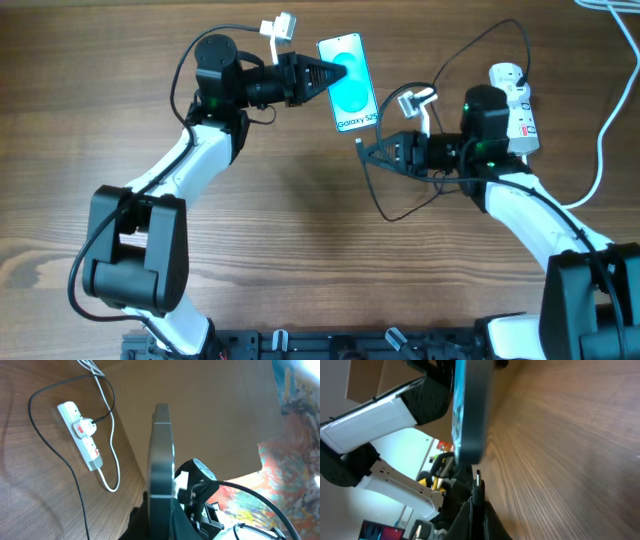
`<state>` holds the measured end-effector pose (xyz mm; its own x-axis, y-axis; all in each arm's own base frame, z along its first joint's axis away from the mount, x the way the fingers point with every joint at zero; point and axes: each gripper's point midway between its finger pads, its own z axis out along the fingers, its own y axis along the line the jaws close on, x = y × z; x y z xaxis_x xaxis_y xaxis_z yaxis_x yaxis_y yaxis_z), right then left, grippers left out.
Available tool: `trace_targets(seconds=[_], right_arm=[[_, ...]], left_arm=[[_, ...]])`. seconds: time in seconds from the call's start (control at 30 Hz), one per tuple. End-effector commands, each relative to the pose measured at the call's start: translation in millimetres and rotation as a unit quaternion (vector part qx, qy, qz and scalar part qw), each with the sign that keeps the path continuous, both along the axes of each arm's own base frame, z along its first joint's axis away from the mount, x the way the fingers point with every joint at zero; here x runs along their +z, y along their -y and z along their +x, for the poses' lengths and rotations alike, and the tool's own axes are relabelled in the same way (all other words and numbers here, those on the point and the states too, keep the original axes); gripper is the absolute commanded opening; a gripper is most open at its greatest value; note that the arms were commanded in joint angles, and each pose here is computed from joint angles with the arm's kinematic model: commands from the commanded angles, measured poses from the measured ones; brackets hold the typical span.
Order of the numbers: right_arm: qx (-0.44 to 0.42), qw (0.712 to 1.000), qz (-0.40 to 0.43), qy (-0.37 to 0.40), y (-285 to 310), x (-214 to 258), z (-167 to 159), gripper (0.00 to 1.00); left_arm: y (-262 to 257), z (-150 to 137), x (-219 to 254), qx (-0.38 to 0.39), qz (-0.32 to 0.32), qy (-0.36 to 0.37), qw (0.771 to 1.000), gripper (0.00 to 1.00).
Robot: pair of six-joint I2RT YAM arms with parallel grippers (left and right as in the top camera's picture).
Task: Plug charger to phone and switch on socket
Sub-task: 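Raise the phone with the left gripper, bring plug below it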
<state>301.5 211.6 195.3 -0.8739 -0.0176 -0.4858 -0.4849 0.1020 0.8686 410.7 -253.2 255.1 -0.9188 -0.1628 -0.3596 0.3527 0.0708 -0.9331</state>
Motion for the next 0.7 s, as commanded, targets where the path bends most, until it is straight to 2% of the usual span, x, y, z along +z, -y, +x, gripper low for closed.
trace_targets(seconds=[0.0, 0.23, 0.67], right_arm=[[0.012, 1.000, 0.013, 0.008, 3, 6, -1, 0.04], [0.007, 1.000, 0.024, 0.013, 2, 21, 5, 0.04], [-0.015, 1.000, 0.012, 0.005, -7, 18, 12, 0.04]], left_arm=[[-8, 6, 10, 0.009, -0.006, 0.001, 1.000, 0.04], [-7, 5, 10, 0.008, -0.007, -0.004, 1.000, 0.04], [-7, 5, 10, 0.008, -0.008, -0.006, 1.000, 0.04]])
